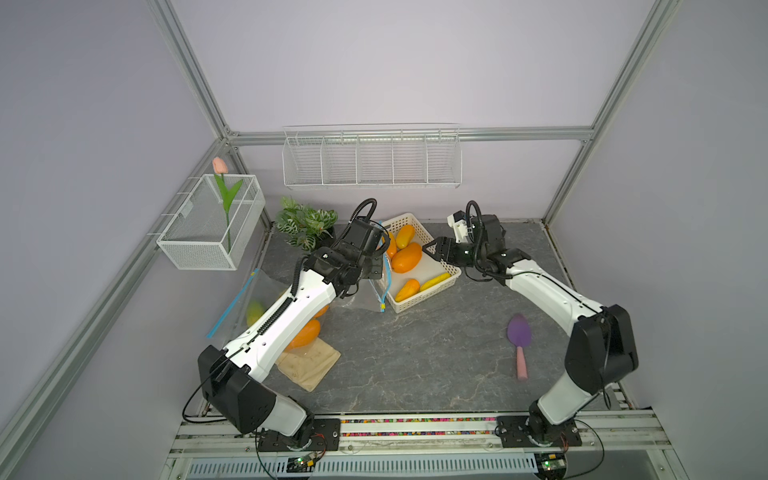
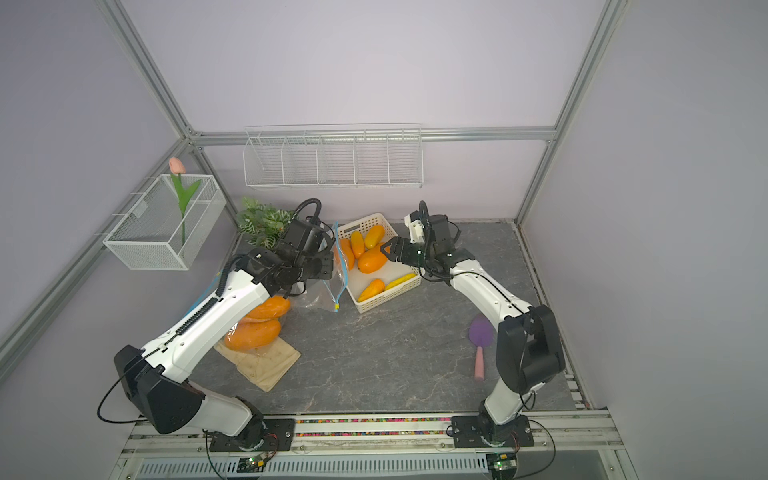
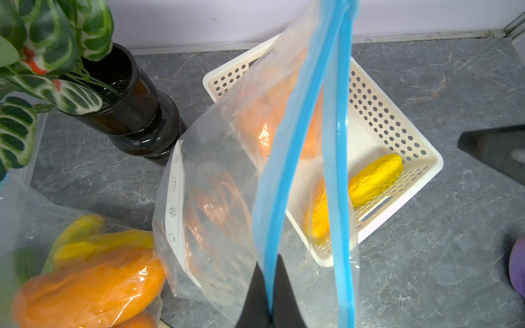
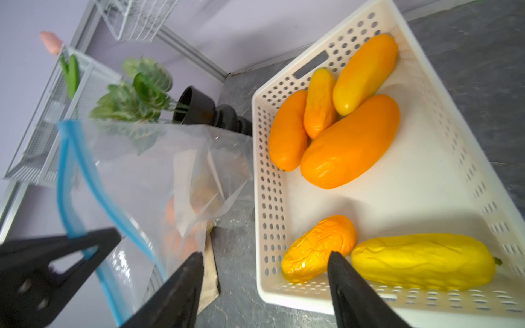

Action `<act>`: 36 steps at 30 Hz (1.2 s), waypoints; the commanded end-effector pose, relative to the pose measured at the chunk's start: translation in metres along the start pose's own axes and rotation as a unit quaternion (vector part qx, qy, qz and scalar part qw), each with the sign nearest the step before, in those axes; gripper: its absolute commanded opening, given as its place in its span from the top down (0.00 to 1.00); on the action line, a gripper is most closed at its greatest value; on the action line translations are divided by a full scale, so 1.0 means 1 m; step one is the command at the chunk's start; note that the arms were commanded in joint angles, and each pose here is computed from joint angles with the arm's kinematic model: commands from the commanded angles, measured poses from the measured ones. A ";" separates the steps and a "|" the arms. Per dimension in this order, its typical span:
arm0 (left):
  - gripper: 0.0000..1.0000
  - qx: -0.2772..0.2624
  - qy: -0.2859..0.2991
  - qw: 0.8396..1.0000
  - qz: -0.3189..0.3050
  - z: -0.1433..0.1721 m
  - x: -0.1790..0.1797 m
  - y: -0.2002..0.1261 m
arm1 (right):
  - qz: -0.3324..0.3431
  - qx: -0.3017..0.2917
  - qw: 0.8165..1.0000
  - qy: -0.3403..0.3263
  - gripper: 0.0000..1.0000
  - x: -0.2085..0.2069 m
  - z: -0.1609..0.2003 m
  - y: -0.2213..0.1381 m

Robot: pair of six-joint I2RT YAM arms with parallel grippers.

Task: Place the mango in a zip-top bag and seal the zipper
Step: Pick up the mango from the basket.

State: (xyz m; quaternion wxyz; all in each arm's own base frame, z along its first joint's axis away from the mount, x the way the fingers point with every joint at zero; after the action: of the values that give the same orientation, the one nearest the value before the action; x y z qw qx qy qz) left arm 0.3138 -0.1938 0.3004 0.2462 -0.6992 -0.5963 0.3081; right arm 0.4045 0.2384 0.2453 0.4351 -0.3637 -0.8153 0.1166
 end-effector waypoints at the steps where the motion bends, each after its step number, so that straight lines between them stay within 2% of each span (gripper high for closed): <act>1: 1.00 -0.026 -0.029 0.999 0.023 -0.007 0.001 -0.009 | 0.083 0.051 0.993 0.061 0.25 -0.028 0.017 0.038; 5: 1.00 -0.039 -0.058 0.997 0.031 -0.007 0.007 -0.010 | 0.137 0.051 0.986 0.077 0.17 -0.051 0.016 0.072; 12: 1.00 -0.068 -0.128 0.984 0.106 -0.004 0.019 -0.005 | 0.157 0.052 0.979 0.120 0.15 -0.075 0.019 0.118; 22: 1.00 -0.056 -0.130 0.983 0.120 -0.001 0.015 0.005 | 0.158 0.032 0.978 0.134 0.12 -0.080 0.016 0.147; 29: 1.00 -0.053 -0.131 0.983 0.120 0.000 0.015 0.009 | 0.175 0.044 0.973 0.145 0.11 -0.093 0.020 0.162; 31: 1.00 -0.049 -0.127 0.983 0.122 0.001 0.014 0.011 | 0.192 0.049 0.969 0.146 0.05 -0.098 0.022 0.165; 36: 1.00 -0.036 -0.124 0.984 0.120 0.003 0.012 0.015 | 0.197 0.045 0.970 0.138 0.05 -0.103 0.019 0.173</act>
State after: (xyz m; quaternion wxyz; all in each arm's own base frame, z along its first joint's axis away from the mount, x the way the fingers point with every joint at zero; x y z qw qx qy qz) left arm 0.3211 -0.1826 0.2869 0.1059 -0.7316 -0.5483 0.3910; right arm 0.5114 0.2958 0.0973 0.5230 -0.4922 -0.6753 0.1675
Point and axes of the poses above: each gripper's point midway between its finger pads, its own y axis out along the fingers, its own x axis along the line the jaws close on, z = x × y, the point moved 5 cm from there along -y, back along the fingers, and after that the axes turned 6 degrees about -y, right-handed, at the moved point
